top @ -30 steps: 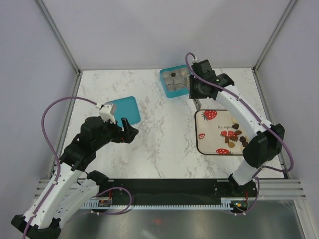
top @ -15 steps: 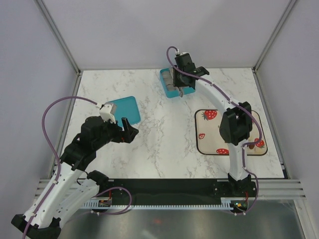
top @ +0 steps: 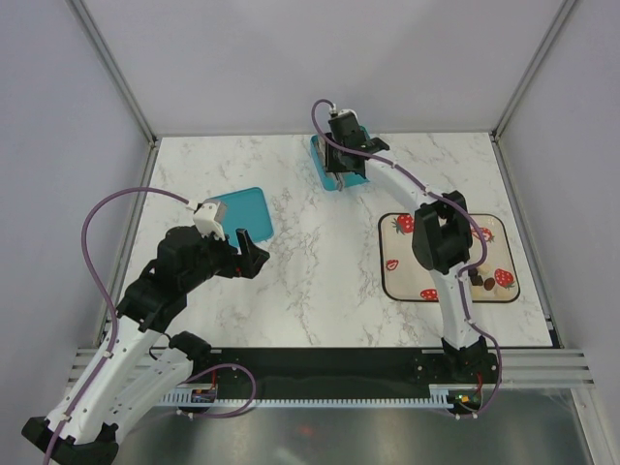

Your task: Pack the chocolate

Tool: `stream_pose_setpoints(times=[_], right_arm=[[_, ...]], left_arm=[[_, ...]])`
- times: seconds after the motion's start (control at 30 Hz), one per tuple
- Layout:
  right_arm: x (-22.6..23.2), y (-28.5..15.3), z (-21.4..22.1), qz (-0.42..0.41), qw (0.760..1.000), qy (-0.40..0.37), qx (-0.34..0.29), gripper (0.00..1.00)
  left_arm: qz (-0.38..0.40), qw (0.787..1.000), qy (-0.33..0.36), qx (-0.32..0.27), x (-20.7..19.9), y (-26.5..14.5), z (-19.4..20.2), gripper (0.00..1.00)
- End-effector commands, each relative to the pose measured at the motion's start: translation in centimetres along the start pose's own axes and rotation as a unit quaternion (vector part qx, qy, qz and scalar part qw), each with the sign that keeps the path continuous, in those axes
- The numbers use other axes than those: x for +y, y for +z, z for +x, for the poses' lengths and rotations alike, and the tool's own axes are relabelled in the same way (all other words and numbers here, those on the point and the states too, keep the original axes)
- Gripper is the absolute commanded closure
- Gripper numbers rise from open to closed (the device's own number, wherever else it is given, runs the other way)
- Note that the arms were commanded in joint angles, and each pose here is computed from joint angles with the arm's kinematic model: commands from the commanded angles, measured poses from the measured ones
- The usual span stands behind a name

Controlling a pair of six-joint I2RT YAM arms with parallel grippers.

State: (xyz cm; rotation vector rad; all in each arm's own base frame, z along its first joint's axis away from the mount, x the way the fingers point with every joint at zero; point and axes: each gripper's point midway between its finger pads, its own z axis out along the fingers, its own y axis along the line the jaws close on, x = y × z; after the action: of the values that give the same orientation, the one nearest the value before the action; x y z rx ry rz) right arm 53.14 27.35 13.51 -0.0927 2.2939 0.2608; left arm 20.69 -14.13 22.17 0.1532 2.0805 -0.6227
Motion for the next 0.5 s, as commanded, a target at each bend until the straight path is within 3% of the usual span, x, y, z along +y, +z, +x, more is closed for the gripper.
stream_pose_setpoints(times=[0.0, 0.3, 0.47], right_arm=[[1.1, 0.2, -3.0, -0.009, 0.999, 0.010, -0.048, 0.60], [0.6, 1.1, -2.4, 0.003, 0.999, -0.002, -0.045, 0.59], [0.5, 1.3, -2.4, 0.006, 0.999, -0.006, -0.045, 0.53]], left_arm=[[0.004, 1.000, 0.018, -0.008, -0.1, 0.0, -0.4, 0.01], [0.005, 1.000, 0.018, -0.007, -0.1, 0.0, -0.4, 0.01], [0.005, 1.000, 0.018, -0.007, -0.1, 0.0, -0.4, 0.01]])
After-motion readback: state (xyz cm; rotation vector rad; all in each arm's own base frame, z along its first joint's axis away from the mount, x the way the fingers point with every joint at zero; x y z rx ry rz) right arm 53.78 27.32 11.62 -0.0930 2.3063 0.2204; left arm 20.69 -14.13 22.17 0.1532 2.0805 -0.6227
